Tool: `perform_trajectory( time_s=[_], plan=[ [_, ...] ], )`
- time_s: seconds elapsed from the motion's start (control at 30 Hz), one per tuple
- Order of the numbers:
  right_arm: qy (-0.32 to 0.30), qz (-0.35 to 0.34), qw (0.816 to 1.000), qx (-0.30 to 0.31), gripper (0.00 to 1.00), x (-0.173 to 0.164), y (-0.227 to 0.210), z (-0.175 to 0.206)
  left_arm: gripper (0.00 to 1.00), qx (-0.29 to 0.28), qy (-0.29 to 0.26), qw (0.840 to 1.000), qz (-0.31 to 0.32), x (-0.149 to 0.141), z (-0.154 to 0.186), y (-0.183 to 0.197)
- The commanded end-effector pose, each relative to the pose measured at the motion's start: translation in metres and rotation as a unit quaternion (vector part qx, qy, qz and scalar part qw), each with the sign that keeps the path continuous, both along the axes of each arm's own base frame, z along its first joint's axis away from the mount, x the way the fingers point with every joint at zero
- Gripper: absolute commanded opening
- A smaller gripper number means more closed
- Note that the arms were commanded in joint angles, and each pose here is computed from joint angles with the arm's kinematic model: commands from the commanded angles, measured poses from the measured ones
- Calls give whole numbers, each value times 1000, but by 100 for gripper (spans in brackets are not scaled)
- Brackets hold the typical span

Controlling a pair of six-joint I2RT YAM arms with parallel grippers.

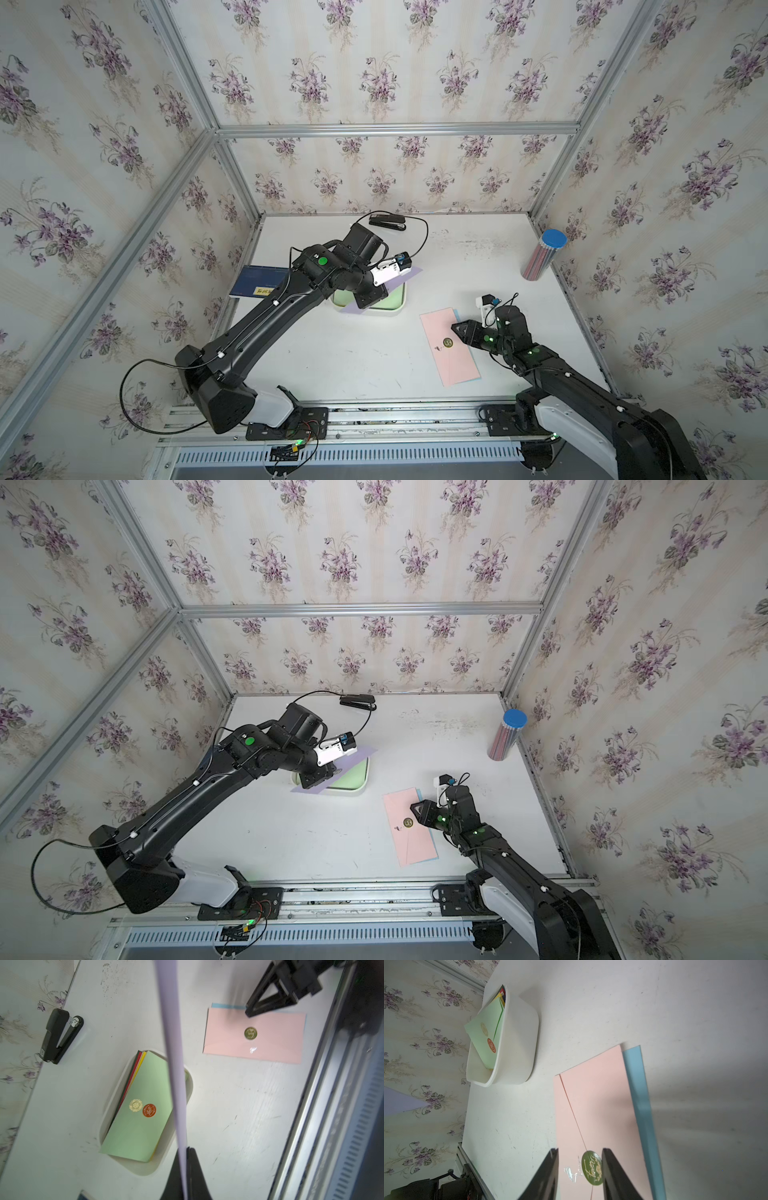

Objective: Put the sealed envelopes into the storage box
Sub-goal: Place the envelope in the storage box.

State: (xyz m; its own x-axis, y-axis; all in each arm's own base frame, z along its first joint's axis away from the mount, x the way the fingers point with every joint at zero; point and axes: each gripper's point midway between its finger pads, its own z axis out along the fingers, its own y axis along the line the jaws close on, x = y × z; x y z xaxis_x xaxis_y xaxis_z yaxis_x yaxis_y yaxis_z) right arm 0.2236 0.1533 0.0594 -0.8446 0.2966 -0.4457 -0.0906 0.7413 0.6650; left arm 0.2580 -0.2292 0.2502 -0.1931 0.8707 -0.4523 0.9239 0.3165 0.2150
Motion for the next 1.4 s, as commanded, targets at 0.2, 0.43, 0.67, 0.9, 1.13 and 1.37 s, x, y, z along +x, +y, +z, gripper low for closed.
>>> perform_trajectory(
  time_s=[0.2, 0.43, 0.67, 0.9, 1.13, 1.37],
  plan=[
    [4, -3, 1000, 7, 38, -4, -1, -3, 0, 190, -3, 974, -122, 29, -30, 47],
    [2, -5, 1000, 7, 38, -4, -1, -3, 0, 199, 43, 964, -172, 31, -58, 36],
    [2, -7, 1000, 5, 38, -4, -2, -3, 0, 222, 65, 955, -187, 42, -88, 34],
    [5, -8, 1000, 4, 38, -4, -3, -5, 1, 228, 77, 953, -183, 52, -103, 32],
    [10, -7, 1000, 5, 38, -3, -1, -6, 4, 242, 93, 947, -188, 55, -120, 36],
    [13, -7, 1000, 3, 38, -4, -2, -8, 13, 244, 80, 950, -180, 68, -128, 36]
  ],
)
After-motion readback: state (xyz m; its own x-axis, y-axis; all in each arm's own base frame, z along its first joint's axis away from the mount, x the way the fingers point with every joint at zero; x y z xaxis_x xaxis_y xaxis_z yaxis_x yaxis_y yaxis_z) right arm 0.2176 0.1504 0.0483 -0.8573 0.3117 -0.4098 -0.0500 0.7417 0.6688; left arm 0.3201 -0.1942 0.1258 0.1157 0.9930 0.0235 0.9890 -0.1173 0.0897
